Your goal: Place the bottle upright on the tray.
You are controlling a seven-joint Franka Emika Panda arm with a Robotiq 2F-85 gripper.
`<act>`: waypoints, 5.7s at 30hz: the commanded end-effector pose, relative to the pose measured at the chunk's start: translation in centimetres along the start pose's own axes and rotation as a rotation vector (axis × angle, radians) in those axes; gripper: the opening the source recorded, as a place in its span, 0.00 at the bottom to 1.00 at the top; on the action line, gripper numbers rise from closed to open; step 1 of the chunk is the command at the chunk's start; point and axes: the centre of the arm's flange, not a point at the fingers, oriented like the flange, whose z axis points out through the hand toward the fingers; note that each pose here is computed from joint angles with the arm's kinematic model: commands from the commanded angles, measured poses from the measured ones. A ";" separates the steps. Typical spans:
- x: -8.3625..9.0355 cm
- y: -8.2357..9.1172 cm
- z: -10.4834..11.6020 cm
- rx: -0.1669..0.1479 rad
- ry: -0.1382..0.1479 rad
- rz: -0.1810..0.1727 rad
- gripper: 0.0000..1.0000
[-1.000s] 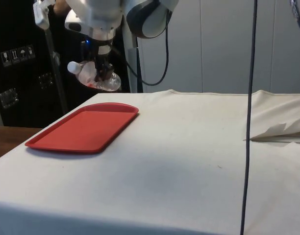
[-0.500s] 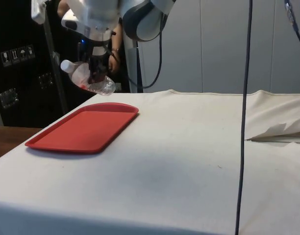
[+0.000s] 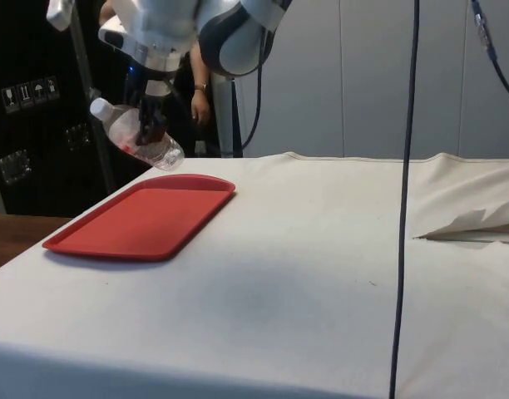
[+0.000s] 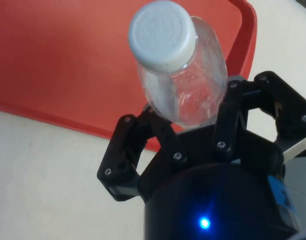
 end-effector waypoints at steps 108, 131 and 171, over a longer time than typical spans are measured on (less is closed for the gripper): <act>-3.7 -0.8 5.4 0.020 0.355 0.730 0.18; -3.4 -0.1 8.0 0.027 0.406 0.916 0.18; -4.8 0.0 9.9 0.044 0.371 1.072 0.18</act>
